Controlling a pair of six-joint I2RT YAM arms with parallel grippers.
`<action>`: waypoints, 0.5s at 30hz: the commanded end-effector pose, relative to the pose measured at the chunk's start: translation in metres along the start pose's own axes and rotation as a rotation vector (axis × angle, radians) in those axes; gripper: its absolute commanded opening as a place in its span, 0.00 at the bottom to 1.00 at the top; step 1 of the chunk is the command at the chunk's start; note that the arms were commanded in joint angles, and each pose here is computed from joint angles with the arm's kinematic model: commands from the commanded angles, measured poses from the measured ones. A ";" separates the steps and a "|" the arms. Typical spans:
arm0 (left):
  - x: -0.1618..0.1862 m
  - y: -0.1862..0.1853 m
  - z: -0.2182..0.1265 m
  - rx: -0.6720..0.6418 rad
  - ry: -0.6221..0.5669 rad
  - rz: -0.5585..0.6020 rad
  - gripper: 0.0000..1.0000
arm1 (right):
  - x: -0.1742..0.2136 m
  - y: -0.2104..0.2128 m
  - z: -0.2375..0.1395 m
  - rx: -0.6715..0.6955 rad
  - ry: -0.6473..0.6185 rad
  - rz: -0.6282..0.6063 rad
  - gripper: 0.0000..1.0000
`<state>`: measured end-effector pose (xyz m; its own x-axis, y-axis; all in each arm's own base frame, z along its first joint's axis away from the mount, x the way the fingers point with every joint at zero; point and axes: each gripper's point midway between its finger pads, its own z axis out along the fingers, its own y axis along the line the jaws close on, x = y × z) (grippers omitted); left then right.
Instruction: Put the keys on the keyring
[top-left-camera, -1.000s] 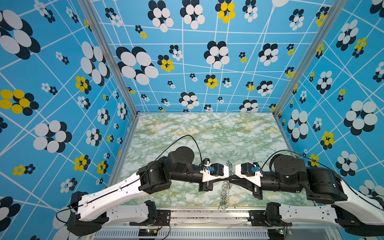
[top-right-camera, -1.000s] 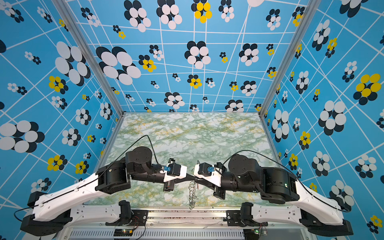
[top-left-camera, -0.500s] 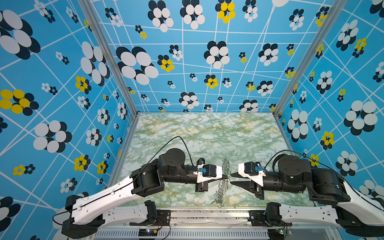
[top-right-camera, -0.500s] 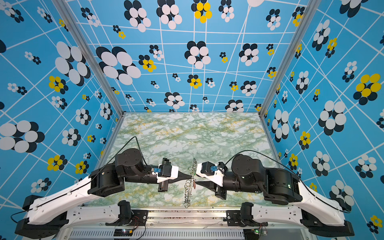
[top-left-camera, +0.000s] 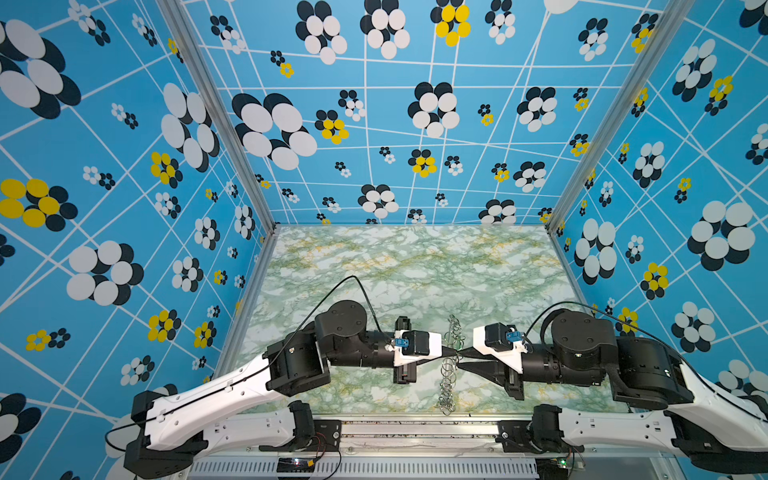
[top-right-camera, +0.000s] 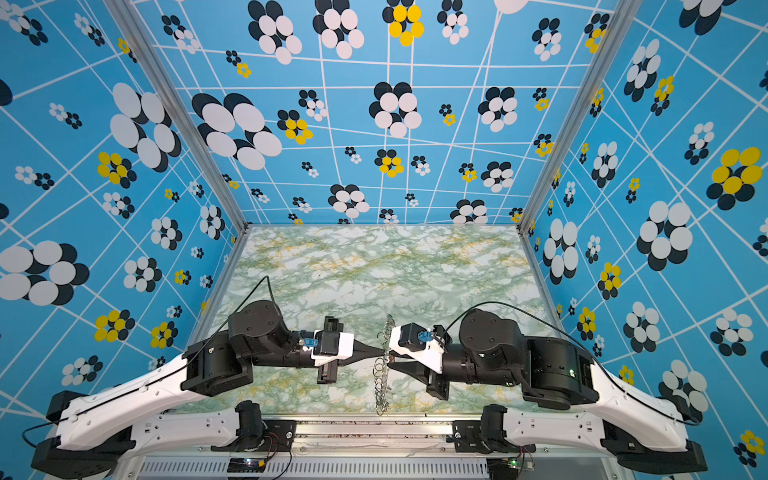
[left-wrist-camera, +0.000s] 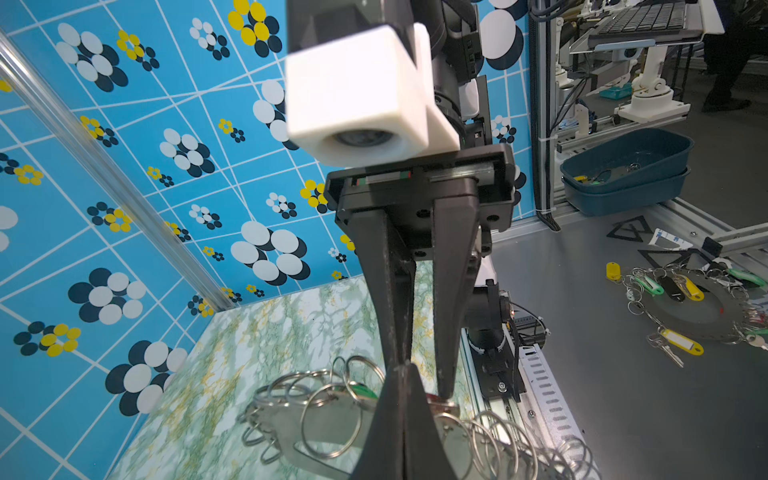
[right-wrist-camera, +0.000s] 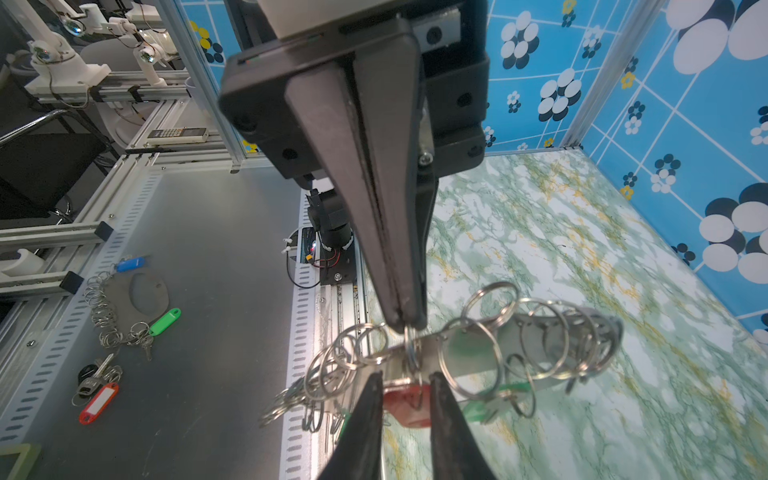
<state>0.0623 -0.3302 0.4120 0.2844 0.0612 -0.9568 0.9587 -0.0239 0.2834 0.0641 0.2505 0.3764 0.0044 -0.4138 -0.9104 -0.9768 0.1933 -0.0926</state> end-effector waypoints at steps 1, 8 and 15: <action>-0.026 0.009 -0.009 -0.052 -0.099 0.044 0.00 | -0.003 -0.001 -0.003 0.005 -0.027 0.017 0.22; -0.027 0.008 -0.008 -0.041 -0.106 0.038 0.00 | -0.011 0.000 -0.007 -0.003 -0.067 0.009 0.04; -0.027 0.008 -0.007 -0.043 -0.108 0.043 0.00 | -0.013 0.001 -0.009 -0.008 -0.068 0.013 0.06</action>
<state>0.0618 -0.3289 0.4249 0.3041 0.0108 -0.9526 0.9526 -0.0084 0.3040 0.0626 0.2479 0.3835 0.0095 -0.3827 -0.9238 -0.9768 0.1943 -0.0906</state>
